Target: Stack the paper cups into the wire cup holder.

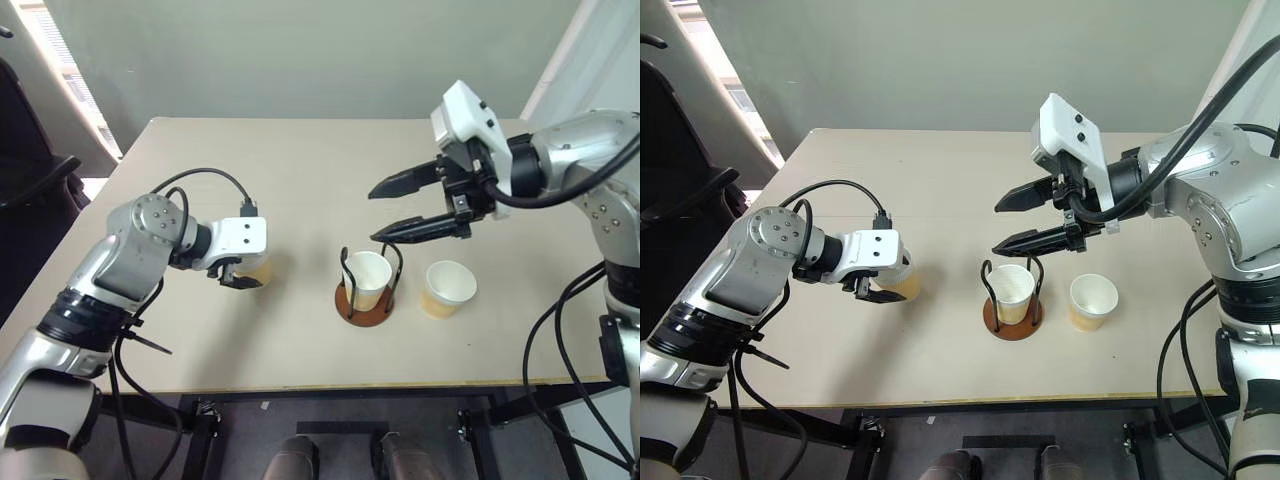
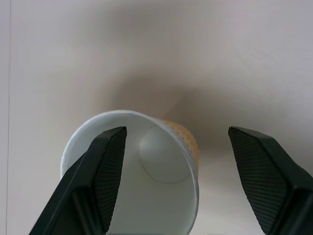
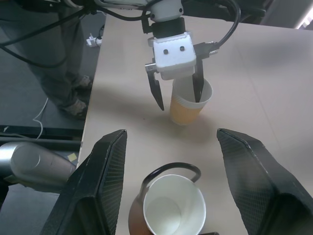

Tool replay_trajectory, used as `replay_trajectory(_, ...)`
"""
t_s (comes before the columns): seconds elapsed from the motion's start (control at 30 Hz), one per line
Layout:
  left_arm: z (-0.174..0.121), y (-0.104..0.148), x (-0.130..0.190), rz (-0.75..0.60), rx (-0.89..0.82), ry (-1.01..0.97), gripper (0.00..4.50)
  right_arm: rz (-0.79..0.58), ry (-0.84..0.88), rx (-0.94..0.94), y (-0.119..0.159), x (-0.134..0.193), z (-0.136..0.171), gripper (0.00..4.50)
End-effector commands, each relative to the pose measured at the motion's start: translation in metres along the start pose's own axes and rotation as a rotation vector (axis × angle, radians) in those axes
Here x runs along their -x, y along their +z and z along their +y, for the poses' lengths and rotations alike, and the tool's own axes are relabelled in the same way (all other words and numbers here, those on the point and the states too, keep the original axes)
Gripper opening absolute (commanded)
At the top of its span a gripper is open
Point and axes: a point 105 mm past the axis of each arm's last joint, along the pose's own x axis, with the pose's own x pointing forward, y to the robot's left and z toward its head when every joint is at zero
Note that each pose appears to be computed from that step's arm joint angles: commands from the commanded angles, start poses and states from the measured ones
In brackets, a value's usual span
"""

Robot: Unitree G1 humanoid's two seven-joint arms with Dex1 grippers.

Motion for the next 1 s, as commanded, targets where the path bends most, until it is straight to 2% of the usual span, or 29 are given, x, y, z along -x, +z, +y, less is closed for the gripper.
replay_trajectory(0.03, 0.004, 0.0, 0.003, 0.007, -0.023, 0.022, 2.98, -0.018, -0.024, 0.043, 0.01, 0.007, 0.001, 3.05)
replay_trajectory(0.3, 0.001, 0.001, -0.001, -0.018, -0.095, -0.004, 0.1, -0.016, -0.032, 0.033, 0.007, 0.008, 0.001, 3.05)
replay_trajectory(0.6, 0.009, 0.019, 0.017, -0.123, -0.097, -0.028, 0.01, -0.001, -0.068, 0.009, 0.0, 0.019, -0.003, 3.05)
replay_trajectory(0.77, 0.021, 0.055, 0.041, -0.275, -0.082, -0.031, 0.01, 0.003, -0.096, 0.004, -0.005, 0.038, -0.001, 3.05)
replay_trajectory(1.0, 0.031, 0.101, 0.063, -0.413, -0.168, -0.071, 0.01, -0.02, -0.131, -0.039, -0.012, 0.048, 0.002, 3.05)
